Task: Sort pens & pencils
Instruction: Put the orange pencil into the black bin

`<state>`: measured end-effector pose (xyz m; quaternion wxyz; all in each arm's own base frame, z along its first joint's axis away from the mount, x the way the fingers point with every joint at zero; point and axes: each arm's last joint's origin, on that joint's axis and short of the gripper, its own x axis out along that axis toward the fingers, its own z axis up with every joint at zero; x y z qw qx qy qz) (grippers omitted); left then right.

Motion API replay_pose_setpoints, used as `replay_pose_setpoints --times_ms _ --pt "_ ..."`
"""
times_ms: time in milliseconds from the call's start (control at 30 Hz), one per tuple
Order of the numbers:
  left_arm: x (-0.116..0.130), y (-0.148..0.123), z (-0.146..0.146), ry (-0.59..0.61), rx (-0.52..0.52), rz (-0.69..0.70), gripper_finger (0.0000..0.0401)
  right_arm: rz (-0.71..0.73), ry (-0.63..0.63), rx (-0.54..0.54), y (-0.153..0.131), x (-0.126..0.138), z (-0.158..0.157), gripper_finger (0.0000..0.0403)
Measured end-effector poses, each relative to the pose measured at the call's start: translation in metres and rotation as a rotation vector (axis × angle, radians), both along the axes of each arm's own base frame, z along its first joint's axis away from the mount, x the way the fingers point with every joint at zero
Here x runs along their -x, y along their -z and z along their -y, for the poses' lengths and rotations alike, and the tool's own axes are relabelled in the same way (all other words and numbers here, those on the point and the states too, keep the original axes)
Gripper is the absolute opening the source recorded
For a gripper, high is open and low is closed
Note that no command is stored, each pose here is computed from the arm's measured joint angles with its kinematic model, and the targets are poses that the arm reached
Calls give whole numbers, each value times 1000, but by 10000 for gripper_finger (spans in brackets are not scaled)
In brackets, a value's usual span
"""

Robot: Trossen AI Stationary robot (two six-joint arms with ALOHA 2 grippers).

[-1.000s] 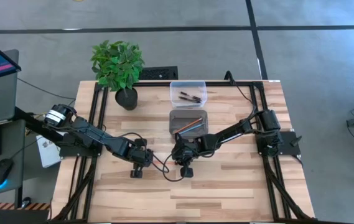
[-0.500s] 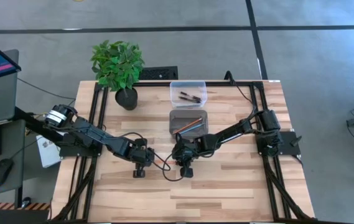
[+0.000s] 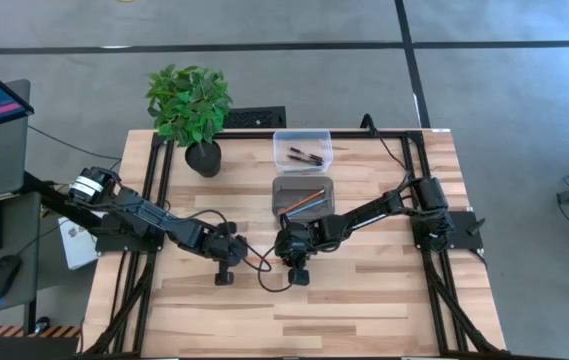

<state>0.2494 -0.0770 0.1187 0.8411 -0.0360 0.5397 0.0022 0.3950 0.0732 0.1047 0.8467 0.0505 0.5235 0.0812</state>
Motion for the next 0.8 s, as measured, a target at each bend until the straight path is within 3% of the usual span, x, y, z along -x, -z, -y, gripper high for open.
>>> replay_pose_setpoints --times_ms 333,800 --pt "-3 0 2 74 0 36 0 -14 2 4 -3 -2 0 79" --pt "0 2 2 62 29 -15 0 -223 35 37 -16 4 3 79"
